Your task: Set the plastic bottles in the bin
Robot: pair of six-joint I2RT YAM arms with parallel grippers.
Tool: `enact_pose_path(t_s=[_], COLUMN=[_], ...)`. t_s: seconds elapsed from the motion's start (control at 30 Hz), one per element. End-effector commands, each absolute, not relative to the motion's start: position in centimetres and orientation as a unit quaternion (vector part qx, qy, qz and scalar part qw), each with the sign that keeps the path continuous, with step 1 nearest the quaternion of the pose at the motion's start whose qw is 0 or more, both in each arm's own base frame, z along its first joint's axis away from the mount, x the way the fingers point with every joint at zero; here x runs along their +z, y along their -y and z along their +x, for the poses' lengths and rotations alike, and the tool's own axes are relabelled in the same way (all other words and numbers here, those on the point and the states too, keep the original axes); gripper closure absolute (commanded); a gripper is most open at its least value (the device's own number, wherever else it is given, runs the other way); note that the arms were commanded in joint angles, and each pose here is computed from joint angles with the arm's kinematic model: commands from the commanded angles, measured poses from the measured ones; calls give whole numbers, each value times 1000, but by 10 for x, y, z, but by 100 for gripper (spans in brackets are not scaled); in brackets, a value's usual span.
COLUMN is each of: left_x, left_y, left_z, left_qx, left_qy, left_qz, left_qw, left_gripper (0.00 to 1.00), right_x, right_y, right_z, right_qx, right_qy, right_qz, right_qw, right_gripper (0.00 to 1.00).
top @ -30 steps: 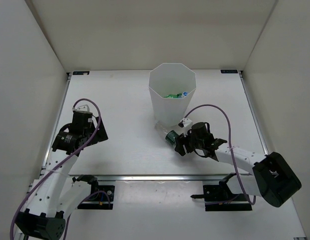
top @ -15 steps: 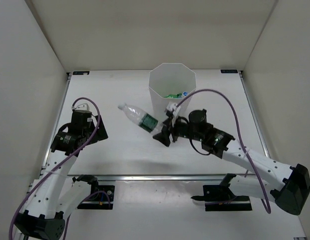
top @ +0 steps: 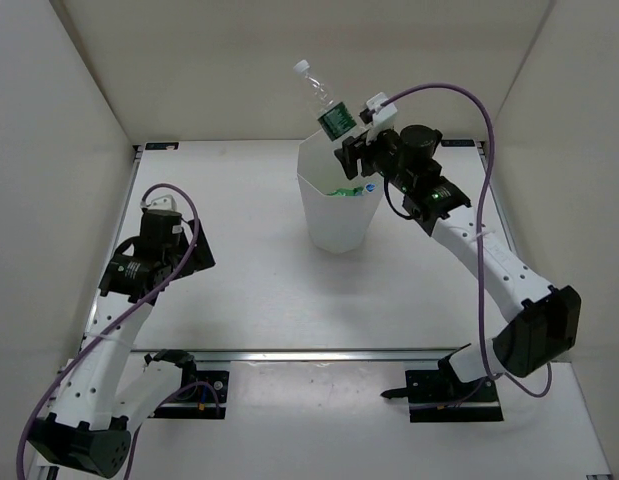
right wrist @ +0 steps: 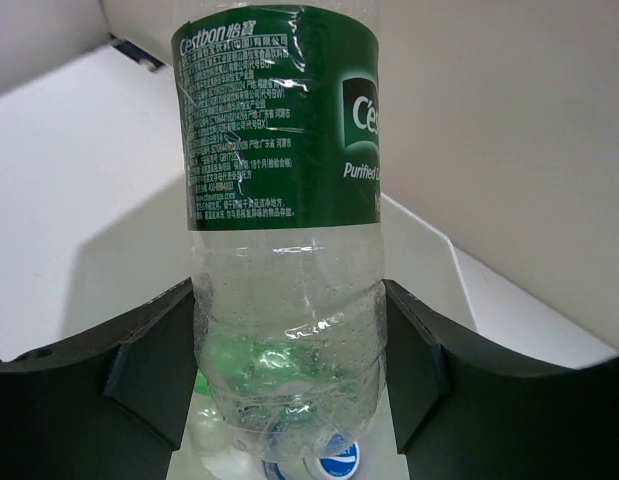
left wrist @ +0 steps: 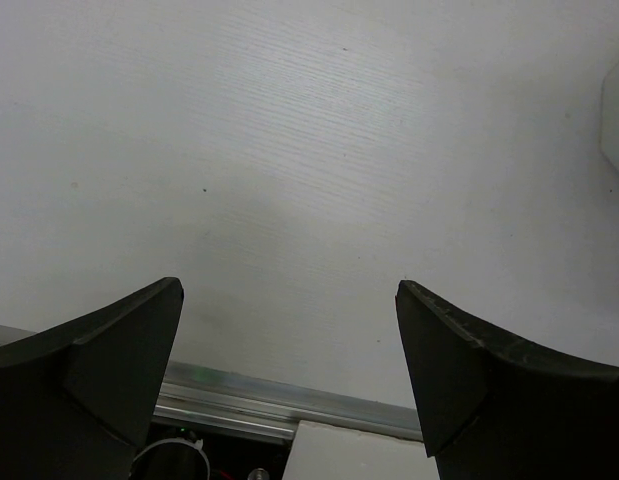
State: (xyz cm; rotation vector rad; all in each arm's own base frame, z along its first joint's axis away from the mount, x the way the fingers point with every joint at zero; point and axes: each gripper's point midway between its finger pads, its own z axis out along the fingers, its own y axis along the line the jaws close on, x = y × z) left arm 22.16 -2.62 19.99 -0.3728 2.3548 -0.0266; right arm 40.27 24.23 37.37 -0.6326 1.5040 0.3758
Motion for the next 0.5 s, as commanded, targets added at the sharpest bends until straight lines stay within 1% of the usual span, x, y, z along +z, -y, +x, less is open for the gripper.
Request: enact_pose_path(t_s=[0.0,0.03,0.13,0.17,0.2,0.33,0.47], left_x=[211,213,213,215,215,216,212], left_y=[21,21,22,23,22,28,30], left_z=[232,234,239,241,243,249,253], left_qx=[-1,-2,-3,-6,-5,-18,-22], left_qy=[-910,-908,-906,-905,-905,-903,-905], left_qz=[-150,-148,-148,-147,-146,-143,-142], left_qw=[388,391,396,399,400,404,401], left_gripper=[1,2,1,1,1,1,1], right_x=[385,378,363,365,360,378,395], right_y=[-237,-234,-233,-227,-228,-222,-195], right_z=[416,420,424,425,425,409,392], right_qx=[151,149,148,139,133,129,123], right_qy=[-659,-669,-686,-689,-691,-677,-690], right_qz=[-272,-270,-268,-257,-257,-243,-185], right_qw=[685,676,660,664,663,682,689], right_gripper=[46,43,17,13,1,0,1])
